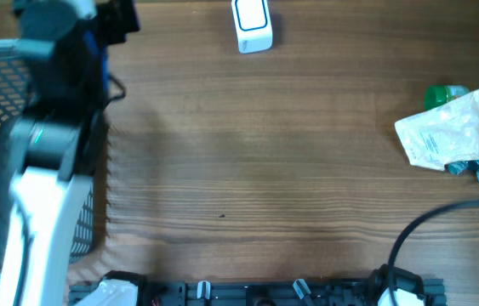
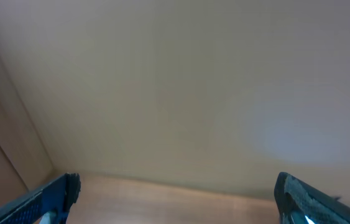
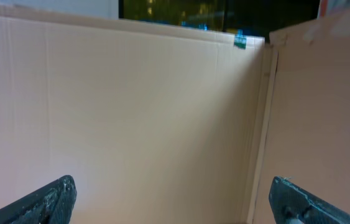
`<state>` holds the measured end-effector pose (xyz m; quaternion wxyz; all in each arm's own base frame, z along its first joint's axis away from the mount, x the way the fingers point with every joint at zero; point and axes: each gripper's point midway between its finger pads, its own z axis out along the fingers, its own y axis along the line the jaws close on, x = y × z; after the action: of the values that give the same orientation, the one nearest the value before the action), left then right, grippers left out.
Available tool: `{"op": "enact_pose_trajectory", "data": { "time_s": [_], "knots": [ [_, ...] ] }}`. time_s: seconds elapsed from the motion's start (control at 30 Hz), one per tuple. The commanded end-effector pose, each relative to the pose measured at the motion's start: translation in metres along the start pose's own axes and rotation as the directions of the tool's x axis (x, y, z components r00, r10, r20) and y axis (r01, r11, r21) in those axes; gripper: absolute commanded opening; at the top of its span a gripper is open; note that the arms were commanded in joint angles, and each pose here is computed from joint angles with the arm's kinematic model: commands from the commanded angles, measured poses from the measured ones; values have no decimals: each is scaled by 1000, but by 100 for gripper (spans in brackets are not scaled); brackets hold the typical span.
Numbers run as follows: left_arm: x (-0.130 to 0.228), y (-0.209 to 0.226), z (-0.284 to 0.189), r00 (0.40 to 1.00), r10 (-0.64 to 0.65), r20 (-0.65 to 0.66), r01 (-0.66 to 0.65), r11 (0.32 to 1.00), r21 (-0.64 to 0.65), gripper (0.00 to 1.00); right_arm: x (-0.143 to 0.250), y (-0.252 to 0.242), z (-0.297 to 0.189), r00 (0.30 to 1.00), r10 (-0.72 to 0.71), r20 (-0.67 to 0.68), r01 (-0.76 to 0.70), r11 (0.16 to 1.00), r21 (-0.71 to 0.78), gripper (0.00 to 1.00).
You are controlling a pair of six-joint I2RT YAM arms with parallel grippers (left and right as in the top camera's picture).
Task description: Scan the item barcode
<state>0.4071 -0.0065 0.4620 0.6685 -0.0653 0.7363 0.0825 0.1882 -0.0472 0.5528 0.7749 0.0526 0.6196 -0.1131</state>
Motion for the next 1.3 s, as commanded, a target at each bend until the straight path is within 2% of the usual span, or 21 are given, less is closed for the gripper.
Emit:
{"op": "enact_pose_trajectory", "data": {
  "time_s": [0.0, 0.1, 0.2, 0.4, 0.53, 0.63, 0.73, 0.93, 1.17, 1.27],
  "knots": [
    [-38, 25, -84, 987, -37, 155, 28, 998, 59, 100, 34, 8, -15, 999, -13, -39, 12, 999, -32, 100],
    [-29, 49, -137, 964, -71, 254, 53, 996, 77, 100, 45, 25, -30, 1000, -11, -18, 9, 993, -118, 100],
    [0, 78, -180, 937, -115, 329, 106, 993, 45, 100, 30, 32, -55, 998, 32, 59, -23, 990, -142, 100],
    [35, 58, -226, 930, -93, 356, 23, 980, 196, 100, -6, 40, -139, 962, 6, 275, 32, 991, -133, 100],
    [29, 48, -249, 908, -97, 408, -12, 966, 257, 100, -17, 43, -176, 930, -6, 367, 56, 990, -126, 100],
    [22, 59, -282, 864, -80, 497, -20, 981, 194, 100, -32, 43, -209, 892, -19, 451, 71, 993, -97, 100],
    [19, 60, -308, 828, -83, 555, -31, 981, 193, 100, -42, 45, -226, 870, -24, 492, 80, 992, -94, 100],
    [21, 60, -333, 797, -93, 597, -40, 978, 207, 100, -54, 45, -246, 848, -1, 529, 74, 990, -117, 100],
    [33, 58, -325, 832, -94, 547, -36, 975, 221, 100, -60, 42, -275, 823, 24, 568, 73, 987, -147, 100],
    [22, 59, -333, 800, -96, 593, -45, 975, 218, 100, -59, 42, -274, 825, 23, 565, 72, 987, -145, 100]
  ]
}}
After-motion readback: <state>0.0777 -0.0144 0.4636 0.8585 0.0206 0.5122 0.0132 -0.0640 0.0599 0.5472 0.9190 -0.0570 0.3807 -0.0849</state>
